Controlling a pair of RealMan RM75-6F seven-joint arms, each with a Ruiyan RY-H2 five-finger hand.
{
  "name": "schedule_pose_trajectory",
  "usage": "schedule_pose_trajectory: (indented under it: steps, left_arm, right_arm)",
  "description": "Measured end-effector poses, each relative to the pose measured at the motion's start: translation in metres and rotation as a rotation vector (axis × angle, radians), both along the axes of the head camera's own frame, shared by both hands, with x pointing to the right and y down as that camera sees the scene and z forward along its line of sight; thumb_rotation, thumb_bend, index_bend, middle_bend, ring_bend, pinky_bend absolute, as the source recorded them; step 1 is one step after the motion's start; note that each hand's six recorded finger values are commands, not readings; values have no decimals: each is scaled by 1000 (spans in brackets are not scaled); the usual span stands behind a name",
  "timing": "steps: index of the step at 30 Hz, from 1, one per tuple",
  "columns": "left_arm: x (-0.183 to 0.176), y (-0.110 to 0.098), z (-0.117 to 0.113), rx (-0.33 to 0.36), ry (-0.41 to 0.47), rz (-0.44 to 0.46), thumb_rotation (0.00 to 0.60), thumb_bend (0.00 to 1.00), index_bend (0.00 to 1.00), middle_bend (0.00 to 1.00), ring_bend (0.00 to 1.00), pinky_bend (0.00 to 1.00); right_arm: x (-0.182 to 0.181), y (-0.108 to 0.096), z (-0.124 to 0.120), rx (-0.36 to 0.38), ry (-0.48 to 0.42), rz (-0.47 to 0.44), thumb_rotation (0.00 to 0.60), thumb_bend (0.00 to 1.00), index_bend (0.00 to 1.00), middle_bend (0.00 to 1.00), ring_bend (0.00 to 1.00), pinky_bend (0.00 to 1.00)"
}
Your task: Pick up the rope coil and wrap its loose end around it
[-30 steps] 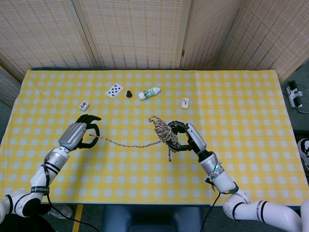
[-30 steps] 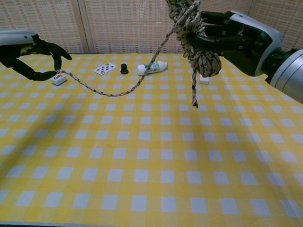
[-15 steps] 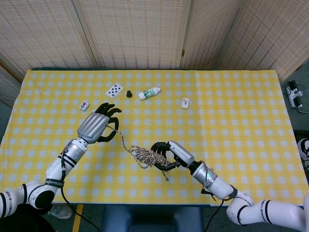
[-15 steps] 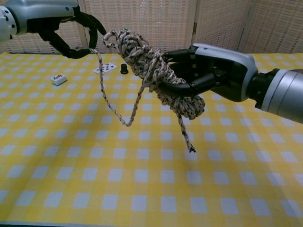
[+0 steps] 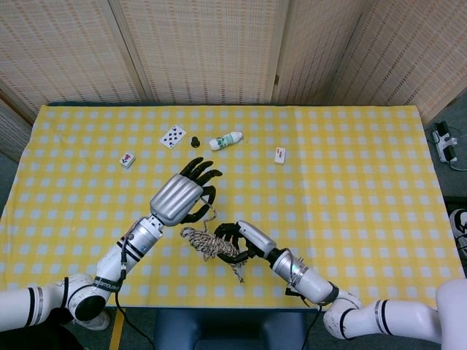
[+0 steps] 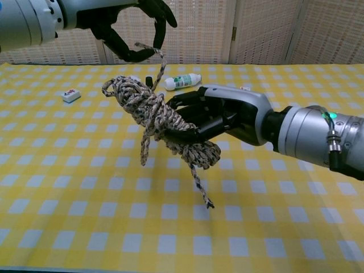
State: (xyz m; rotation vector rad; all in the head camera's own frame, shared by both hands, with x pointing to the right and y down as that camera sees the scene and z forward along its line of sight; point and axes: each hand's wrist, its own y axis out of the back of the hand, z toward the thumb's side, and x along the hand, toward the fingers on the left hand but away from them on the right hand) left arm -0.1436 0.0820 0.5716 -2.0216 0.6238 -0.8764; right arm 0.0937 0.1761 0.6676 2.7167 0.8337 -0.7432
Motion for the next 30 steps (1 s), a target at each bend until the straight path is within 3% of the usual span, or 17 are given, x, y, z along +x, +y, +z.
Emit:
schedule_pose_trajectory:
  steps: [7, 12, 20, 26, 30]
  left_arm:
    - [20, 26, -16, 26, 64, 75, 600, 541, 599, 213, 63, 0]
    - [23, 42, -23, 23, 109, 87, 600, 540, 599, 206, 59, 0]
    - [0, 60, -25, -11, 174, 29, 600, 540, 601, 203, 56, 0]
    - [-31, 60, -19, -60, 204, -64, 600, 540, 606, 203, 56, 0]
    - [-54, 58, -13, -107, 222, -135, 600, 541, 606, 203, 56, 0]
  right_arm:
    - [-14, 3, 12, -128, -7, 87, 600, 717, 752, 596, 646, 654]
    - [-19, -2, 17, -182, -41, 214, 600, 717, 758, 605, 652, 662]
    - [-3, -26, 17, -175, -114, 472, 600, 717, 764, 610, 654, 667]
    - [13, -43, 9, -144, -191, 589, 600, 717, 774, 619, 659, 674]
    - [18, -50, 1, -127, -251, 616, 600, 717, 775, 619, 660, 674]
